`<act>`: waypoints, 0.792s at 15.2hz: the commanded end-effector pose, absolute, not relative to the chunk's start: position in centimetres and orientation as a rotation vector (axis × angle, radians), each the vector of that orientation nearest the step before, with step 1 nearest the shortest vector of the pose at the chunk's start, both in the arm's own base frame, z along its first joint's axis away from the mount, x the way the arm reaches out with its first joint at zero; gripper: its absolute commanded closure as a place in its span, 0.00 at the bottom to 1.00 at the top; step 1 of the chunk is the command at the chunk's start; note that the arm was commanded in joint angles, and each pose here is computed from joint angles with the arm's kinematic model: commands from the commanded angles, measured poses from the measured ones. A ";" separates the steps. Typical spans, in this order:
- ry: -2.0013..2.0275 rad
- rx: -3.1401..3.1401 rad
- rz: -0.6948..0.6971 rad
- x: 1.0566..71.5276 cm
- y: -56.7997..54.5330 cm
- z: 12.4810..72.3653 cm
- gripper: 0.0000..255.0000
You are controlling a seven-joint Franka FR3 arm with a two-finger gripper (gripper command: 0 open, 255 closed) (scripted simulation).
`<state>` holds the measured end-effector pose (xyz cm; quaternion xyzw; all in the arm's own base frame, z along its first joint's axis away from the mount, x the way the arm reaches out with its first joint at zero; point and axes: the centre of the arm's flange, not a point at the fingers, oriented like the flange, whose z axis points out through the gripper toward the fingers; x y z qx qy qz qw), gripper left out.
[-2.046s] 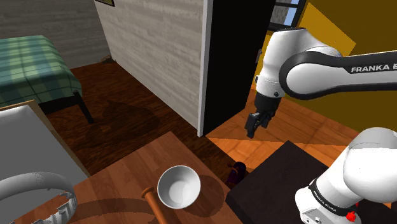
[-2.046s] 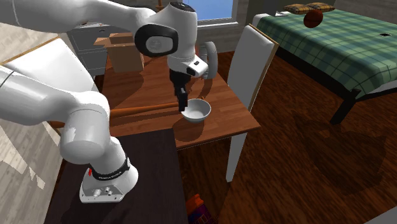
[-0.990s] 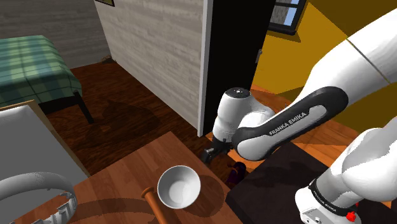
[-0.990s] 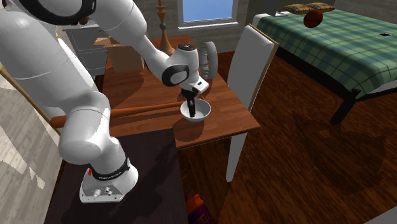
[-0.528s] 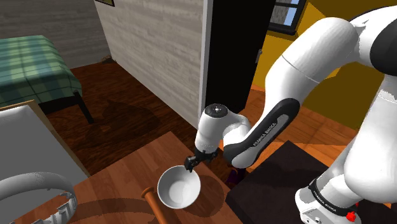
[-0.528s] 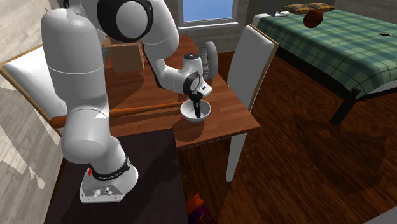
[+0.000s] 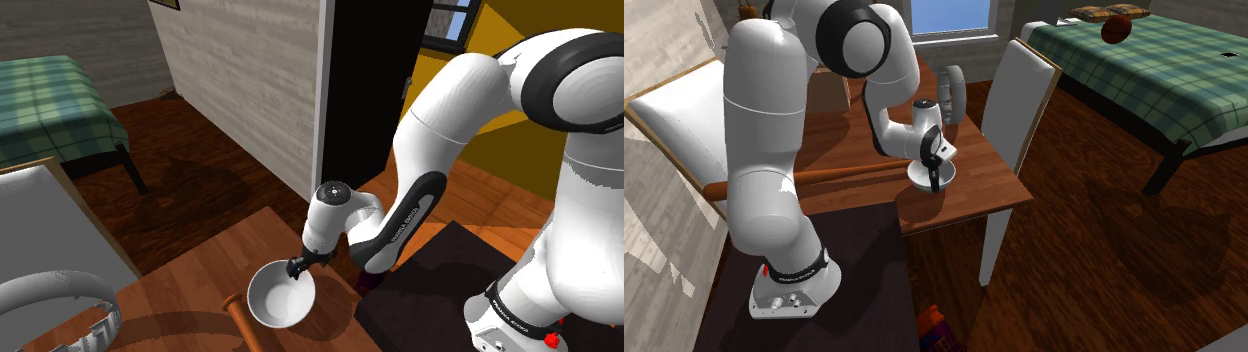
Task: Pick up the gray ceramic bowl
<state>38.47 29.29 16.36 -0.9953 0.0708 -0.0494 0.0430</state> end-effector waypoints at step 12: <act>0.216 -3.044 -0.152 38.4 29.3 15.6 1.00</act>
